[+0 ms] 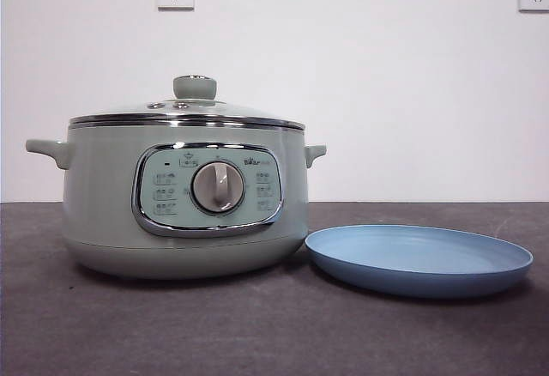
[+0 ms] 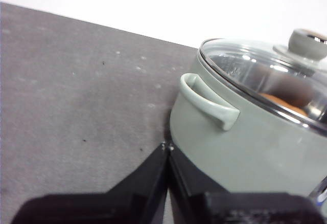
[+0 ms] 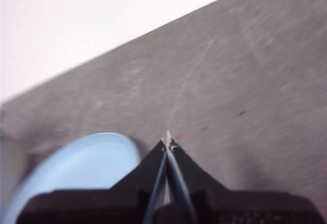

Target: Take the potato out from the steamer,put the potato on the plate,close the lid

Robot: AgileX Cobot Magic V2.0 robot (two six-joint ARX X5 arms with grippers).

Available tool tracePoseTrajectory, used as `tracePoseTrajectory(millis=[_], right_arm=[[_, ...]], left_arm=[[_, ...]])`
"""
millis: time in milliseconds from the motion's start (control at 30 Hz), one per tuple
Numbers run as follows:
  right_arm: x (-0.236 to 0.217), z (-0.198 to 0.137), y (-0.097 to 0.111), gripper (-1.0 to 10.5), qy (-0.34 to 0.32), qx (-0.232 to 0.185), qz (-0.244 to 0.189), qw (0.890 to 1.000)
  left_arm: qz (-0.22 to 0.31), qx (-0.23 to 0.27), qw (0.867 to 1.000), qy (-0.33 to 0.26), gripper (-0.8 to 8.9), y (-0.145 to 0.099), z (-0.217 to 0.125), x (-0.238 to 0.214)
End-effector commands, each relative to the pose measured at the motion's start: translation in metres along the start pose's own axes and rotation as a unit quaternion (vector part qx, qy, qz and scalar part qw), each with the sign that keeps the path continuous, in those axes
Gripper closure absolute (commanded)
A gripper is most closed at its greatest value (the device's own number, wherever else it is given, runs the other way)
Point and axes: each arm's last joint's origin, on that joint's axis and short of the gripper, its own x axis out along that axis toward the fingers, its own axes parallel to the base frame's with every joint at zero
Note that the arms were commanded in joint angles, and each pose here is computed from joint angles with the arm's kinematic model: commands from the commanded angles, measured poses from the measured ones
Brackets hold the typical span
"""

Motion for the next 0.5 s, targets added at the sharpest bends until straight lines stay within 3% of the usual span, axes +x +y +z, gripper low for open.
tracePoseTrajectory(millis=[33,233,400,500], right_arm=[[0.0,-0.003,0.001,9.6,0.022,0.053,0.037,0.998],[-0.008,0.022,0.016,9.6,0.022,0.101,0.101,0.989],[-0.017,0.061,0.034,9.6,-0.004,0.087,0.114,0.99],[-0.02,0.089,0.046,9.6,-0.017,0.049,0.119,0.992]], left_arm=[[-0.023,-0.038,0.999,0.006,8.19,-0.001,-0.001,0.0],[-0.071,-0.046,0.996,-0.005,8.19,-0.013,0.028,-0.011],[-0.071,-0.043,0.996,-0.017,8.19,-0.026,0.067,-0.026],[-0.073,-0.038,0.996,-0.022,8.19,-0.035,0.093,-0.028]])
